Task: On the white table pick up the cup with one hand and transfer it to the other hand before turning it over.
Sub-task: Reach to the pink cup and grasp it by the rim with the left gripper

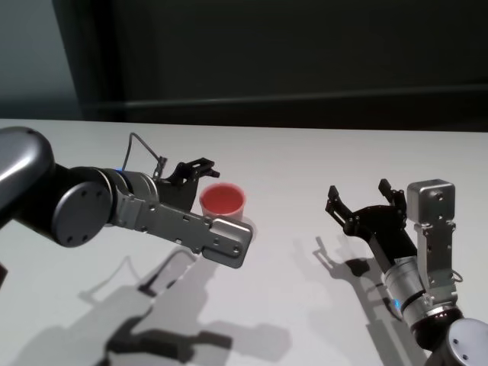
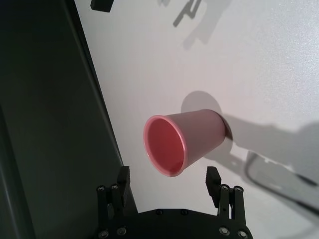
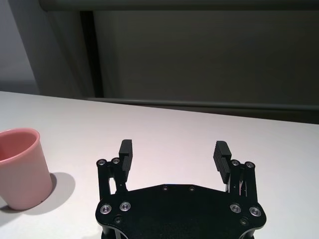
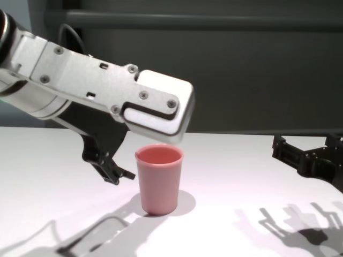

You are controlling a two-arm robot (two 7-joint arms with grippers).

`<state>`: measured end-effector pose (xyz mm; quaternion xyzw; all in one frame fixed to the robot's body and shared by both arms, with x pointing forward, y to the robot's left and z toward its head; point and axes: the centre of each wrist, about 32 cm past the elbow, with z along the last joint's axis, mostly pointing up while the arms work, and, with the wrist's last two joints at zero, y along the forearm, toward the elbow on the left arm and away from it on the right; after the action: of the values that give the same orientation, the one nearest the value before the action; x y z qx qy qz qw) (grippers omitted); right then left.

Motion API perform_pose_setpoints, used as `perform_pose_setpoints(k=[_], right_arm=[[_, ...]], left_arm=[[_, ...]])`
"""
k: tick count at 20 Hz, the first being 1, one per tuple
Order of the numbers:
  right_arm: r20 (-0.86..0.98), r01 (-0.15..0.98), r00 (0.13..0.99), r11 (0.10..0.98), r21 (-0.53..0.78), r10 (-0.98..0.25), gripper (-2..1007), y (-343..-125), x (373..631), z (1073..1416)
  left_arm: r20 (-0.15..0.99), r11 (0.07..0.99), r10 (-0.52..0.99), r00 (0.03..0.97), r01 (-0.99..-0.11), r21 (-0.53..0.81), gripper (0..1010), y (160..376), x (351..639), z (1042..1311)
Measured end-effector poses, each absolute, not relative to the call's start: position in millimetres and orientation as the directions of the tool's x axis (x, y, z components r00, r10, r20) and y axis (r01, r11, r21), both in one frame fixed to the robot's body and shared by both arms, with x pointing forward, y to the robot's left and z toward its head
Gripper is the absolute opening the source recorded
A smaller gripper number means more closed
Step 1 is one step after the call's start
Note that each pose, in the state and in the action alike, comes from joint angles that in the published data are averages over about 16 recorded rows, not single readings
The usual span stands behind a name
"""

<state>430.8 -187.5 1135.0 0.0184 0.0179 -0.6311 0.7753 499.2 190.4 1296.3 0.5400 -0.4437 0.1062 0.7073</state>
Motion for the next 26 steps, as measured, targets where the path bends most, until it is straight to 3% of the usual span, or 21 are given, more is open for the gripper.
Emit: perform_pose_setpoints(k=[15,26], right_arm=[[-0.051,0.979,0.203,0.203,0.006,-0.978,1000,-187.6,430.8,1135.0],[-0.051,0.979,0.203,0.203,0.006,-0.978,1000,-187.6,430.8,1135.0]], left_arm=[[0.684,0.353,-0.420,0.596,-0.587,0.728,1001,162.3,512.2,1294.6],[0.648,0.301,-0.457,0.609,-0.580,0.757,1001,153.1,521.9,1282.5]])
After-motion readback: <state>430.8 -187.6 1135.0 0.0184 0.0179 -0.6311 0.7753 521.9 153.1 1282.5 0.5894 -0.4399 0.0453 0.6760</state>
